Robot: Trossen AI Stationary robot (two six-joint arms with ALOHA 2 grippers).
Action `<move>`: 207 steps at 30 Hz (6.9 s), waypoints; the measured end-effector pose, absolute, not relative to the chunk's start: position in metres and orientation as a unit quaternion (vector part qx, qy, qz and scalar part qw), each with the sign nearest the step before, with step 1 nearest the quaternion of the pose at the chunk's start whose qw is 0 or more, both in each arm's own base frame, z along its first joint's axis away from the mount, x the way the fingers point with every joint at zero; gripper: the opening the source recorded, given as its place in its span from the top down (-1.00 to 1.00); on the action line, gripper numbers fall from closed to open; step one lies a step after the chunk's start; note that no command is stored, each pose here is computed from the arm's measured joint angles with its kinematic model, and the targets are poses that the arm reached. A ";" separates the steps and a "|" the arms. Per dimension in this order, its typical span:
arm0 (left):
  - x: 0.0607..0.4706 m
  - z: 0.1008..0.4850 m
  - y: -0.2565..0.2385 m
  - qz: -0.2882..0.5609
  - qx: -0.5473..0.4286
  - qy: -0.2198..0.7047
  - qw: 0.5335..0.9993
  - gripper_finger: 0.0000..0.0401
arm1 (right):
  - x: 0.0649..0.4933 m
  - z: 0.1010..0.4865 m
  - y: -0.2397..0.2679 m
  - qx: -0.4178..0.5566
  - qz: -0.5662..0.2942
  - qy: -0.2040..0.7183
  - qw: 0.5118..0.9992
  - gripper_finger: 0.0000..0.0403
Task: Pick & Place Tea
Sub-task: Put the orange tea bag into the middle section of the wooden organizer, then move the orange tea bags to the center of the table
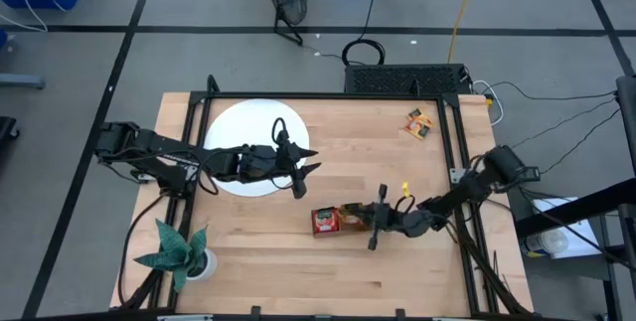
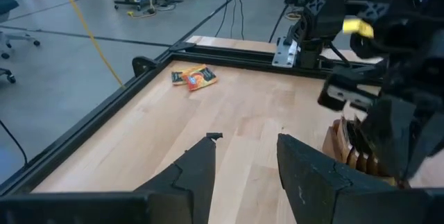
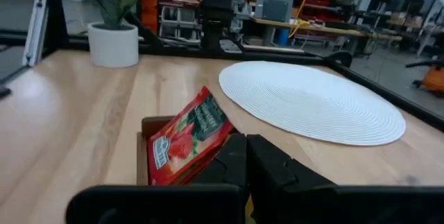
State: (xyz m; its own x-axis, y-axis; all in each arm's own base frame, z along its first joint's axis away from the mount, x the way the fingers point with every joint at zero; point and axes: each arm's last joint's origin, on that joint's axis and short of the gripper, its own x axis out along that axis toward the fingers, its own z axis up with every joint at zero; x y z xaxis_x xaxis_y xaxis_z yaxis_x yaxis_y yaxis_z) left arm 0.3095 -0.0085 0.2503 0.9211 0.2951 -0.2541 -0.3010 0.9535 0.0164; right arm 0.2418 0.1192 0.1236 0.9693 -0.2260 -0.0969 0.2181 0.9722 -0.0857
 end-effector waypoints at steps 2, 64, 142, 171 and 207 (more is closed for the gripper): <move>0.310 0.250 -0.008 0.153 -0.015 0.127 0.980 0.22 | 0.246 0.117 0.121 -0.050 -0.112 0.053 0.991 1.00; 0.421 0.190 -0.055 -0.013 -0.043 0.331 0.943 0.22 | 0.178 0.187 0.092 -0.254 -0.332 0.044 0.908 0.44; 0.449 0.238 -0.040 -0.059 -0.013 0.494 0.867 1.00 | 0.177 0.193 0.088 -0.264 -0.353 0.048 0.897 0.54; 0.462 0.209 -0.043 -0.075 -0.035 0.503 0.860 0.63 | 0.180 0.192 0.082 -0.264 -0.367 0.055 0.890 0.54; 0.330 0.220 0.023 -0.014 0.013 0.094 0.995 0.54 | 0.183 0.204 0.029 -0.072 -0.372 -0.029 0.925 0.84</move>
State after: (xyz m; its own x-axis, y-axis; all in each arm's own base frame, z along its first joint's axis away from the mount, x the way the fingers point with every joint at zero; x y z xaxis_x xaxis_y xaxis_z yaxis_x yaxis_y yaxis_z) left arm 0.3296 0.0229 0.2199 0.9819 -0.0259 -0.1878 0.0307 0.9993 0.0228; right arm 0.1827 0.0285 0.2041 0.7213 -0.6842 0.1075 0.6926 0.7127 -0.1112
